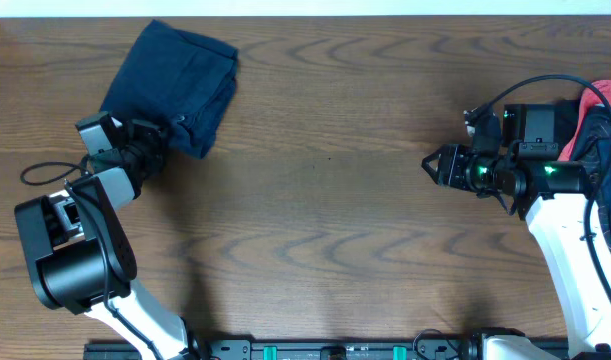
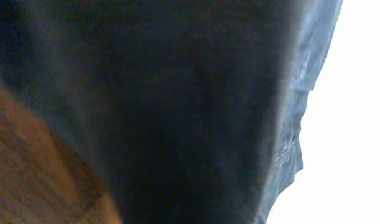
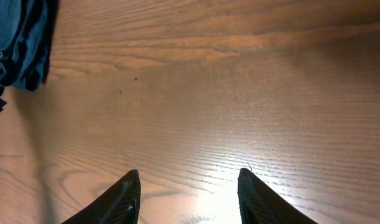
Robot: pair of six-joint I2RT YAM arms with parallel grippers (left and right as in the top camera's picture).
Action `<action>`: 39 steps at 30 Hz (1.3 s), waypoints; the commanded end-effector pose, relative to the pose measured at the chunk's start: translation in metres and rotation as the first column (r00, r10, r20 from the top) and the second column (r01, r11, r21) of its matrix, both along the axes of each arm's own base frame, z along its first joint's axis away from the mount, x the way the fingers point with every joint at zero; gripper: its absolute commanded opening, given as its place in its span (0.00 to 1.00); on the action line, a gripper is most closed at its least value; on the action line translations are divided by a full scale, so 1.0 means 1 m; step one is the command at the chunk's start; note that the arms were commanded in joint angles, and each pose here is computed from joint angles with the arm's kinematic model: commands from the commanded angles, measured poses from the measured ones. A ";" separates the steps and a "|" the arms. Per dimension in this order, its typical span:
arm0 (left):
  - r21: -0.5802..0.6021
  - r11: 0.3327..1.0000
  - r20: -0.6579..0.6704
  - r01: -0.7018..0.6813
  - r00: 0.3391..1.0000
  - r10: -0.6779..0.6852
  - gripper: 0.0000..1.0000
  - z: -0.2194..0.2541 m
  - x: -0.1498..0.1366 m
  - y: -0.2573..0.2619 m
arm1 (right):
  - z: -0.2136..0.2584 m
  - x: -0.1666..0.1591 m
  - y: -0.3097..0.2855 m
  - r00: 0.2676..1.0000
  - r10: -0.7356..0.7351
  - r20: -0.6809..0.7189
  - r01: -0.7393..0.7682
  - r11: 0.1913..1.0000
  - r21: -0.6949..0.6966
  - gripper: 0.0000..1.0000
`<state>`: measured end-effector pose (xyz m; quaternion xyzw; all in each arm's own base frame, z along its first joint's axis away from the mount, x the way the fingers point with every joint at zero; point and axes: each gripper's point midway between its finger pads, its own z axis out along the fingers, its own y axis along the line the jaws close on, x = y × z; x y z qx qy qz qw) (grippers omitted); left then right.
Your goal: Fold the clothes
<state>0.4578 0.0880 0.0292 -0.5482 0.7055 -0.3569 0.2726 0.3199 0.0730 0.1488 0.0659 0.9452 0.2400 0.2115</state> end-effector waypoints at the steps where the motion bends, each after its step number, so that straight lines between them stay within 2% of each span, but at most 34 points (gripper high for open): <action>1: -0.048 0.991 -0.021 -0.123 0.992 0.122 0.06 -0.004 0.005 0.006 | 0.002 0.000 -0.002 1.000 -0.008 0.007 0.008 1.000 -0.015 0.49; 5: -0.017 0.994 0.018 -0.108 0.994 0.108 0.06 0.003 0.015 -0.006 | 0.002 0.000 -0.002 1.000 -0.008 0.004 0.008 1.000 -0.015 0.49; 7: -0.014 0.995 0.018 -0.103 0.995 0.103 0.12 0.003 0.016 -0.009 | 0.001 -0.002 -0.002 1.000 -0.007 -0.004 0.007 1.000 -0.015 0.49; 9: -0.015 0.995 0.019 -0.097 0.995 0.097 0.37 0.003 0.016 -0.011 | 0.000 -0.005 -0.002 1.000 -0.004 -0.015 0.003 1.000 -0.017 0.49; 12: -0.031 0.999 0.049 0.021 0.999 -0.019 0.59 0.008 0.015 -0.028 | -0.003 -0.009 -0.002 1.000 0.019 -0.024 -0.020 0.999 -0.030 0.49; 15: 0.000 0.984 0.093 0.181 0.979 -0.180 0.98 0.012 0.011 -0.048 | -0.003 -0.011 -0.002 0.999 0.019 -0.032 -0.020 0.999 -0.029 0.49; 18: -0.015 0.958 0.060 0.285 0.957 -0.284 0.98 0.005 -0.005 -0.064 | -0.003 -0.011 -0.002 0.999 0.020 -0.032 -0.021 0.999 -0.029 0.49; 20: 0.030 0.925 0.042 0.379 0.924 -0.380 0.98 0.002 -0.018 -0.073 | -0.003 -0.011 -0.002 0.999 0.023 -0.030 -0.024 0.999 -0.030 0.50; 23: 0.090 0.856 -0.023 0.508 0.861 -0.508 0.98 -0.002 -0.045 -0.084 | -0.003 -0.011 -0.002 0.998 0.070 -0.008 -0.070 0.996 -0.050 0.50; 27: 0.206 0.737 -0.108 0.643 0.764 -0.636 0.98 0.016 -0.083 -0.089 | -0.003 -0.010 -0.001 0.997 0.078 0.001 -0.078 0.996 -0.054 0.51; 31: 0.343 0.652 -0.190 0.676 0.730 -0.656 0.98 0.061 -0.116 -0.083 | 0.003 -0.009 0.006 0.994 0.104 0.025 -0.104 0.995 -0.016 0.52; 34: 0.479 0.565 -0.217 0.672 0.714 -0.665 0.98 0.107 -0.147 -0.083 | 0.023 -0.008 0.025 0.965 0.226 0.131 -0.233 0.972 0.041 0.61; 39: 0.631 0.477 -0.203 0.612 0.723 -0.660 0.98 0.165 -0.205 -0.094 | 0.056 -0.012 0.036 0.912 0.308 0.270 -0.306 0.951 -0.050 0.65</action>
